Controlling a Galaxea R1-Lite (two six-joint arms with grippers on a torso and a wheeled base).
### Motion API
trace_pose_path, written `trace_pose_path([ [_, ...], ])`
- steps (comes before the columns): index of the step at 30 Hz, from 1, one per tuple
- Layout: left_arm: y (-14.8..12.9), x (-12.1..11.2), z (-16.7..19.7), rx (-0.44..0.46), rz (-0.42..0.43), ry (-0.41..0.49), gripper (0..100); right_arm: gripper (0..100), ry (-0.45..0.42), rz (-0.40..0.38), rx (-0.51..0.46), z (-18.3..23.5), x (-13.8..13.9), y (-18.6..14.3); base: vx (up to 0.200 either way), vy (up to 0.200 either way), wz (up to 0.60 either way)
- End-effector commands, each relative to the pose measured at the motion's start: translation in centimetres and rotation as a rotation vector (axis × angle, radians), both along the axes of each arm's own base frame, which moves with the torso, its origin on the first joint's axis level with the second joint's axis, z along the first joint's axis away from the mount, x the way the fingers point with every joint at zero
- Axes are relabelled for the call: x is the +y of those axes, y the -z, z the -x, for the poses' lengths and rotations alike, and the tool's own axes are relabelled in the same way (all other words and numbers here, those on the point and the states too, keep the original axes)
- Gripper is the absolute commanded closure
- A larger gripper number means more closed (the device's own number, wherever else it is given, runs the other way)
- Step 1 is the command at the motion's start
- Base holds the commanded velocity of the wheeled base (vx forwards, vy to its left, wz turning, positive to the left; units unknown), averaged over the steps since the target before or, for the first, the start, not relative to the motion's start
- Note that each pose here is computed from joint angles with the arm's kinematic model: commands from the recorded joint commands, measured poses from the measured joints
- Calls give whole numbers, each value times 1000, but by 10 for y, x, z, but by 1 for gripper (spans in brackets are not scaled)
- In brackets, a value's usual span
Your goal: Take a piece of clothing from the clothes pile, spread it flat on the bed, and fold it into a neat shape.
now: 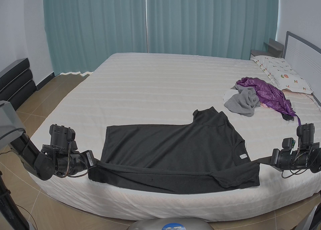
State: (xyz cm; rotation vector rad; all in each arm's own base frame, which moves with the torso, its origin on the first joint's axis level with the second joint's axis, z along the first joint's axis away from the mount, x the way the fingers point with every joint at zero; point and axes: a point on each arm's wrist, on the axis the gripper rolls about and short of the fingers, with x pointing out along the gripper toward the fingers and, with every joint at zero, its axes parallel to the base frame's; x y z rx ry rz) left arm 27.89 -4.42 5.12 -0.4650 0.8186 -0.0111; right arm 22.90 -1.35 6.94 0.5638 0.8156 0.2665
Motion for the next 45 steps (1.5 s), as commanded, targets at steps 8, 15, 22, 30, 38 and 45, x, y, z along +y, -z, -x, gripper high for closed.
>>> trace_pose_path([
  [8, 31, -4, -27, 69, 9, -21, 100, 100, 34, 14, 79, -30, 4, 35, 0, 0, 0],
  [15, 44, -7, -35, 92, 6, -19, 100, 100, 37, 9, 107, -34, 4, 43, 0, 0, 0],
  [22, 48, -8, -40, 102, 32, -45, 0, 0, 35, 8, 125, -37, 4, 52, 0, 0, 0],
  [30, 34, -6, -38, 68, 54, -63, 0, 0, 83, -65, 58, -26, 12, 29, 0, 0, 0],
  [38, 2, 0, -17, 12, 128, -109, 0, 0, 128, -146, 51, 6, 32, 11, 0, 0, 0],
  [45, -5, 2, 23, 75, 244, -45, 0, 0, 260, -202, 127, 16, 69, 19, 0, 0, 0],
])
